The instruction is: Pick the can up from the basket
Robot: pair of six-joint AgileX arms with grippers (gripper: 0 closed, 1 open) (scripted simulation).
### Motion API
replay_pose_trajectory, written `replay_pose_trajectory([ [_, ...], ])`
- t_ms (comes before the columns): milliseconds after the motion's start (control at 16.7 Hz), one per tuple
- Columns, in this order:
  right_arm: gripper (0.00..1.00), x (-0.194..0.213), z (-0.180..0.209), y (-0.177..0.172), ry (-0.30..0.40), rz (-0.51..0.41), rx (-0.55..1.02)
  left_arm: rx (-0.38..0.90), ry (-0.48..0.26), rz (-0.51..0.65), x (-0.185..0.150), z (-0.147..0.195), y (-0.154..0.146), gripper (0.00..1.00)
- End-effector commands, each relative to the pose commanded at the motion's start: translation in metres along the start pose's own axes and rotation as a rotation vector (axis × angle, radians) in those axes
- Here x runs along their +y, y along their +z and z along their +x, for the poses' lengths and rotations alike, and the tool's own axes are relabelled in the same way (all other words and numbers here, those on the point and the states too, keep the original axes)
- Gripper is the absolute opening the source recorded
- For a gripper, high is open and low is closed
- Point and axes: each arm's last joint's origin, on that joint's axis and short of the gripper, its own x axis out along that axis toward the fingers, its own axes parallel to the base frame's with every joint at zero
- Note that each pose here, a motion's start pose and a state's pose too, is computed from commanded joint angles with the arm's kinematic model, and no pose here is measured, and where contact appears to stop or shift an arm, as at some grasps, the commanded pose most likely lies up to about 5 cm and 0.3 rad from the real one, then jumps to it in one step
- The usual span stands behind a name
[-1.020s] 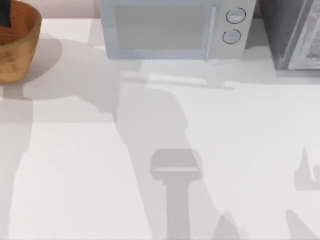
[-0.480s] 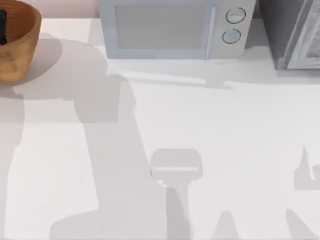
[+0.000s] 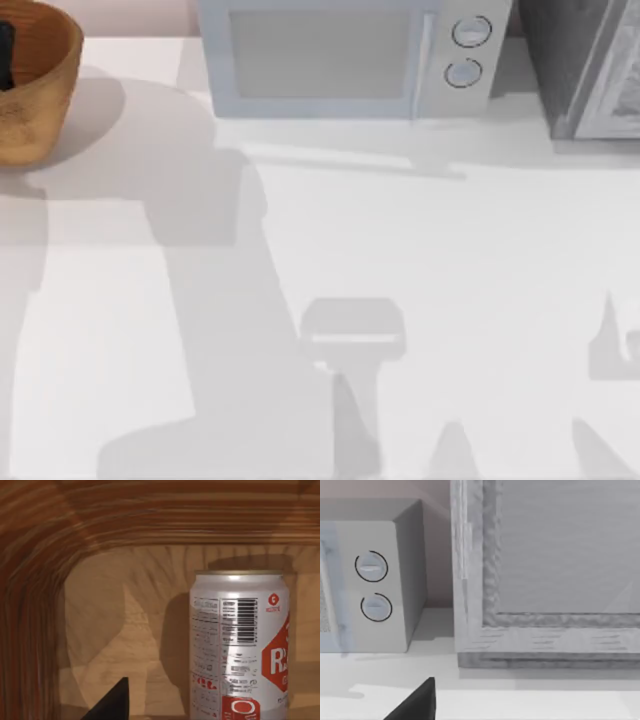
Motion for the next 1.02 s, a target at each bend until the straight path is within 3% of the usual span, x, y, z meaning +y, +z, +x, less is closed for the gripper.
replay_pose_trajectory([
  [360, 1.00, 0.000, 0.000, 0.000, 0.000, 0.000, 0.000, 0.002, 0.000, -0.003, 0.003, 0.053, -0.001, 1.00],
  [600, 1.00, 0.000, 0.000, 0.000, 0.000, 0.000, 0.000, 0.002, 0.000, -0.003, 0.003, 0.055, -0.001, 1.00],
  [1020, 1.00, 0.000, 0.000, 0.000, 0.000, 0.000, 0.000, 0.002, 0.000, -0.003, 0.003, 0.055, -0.001, 0.47],
])
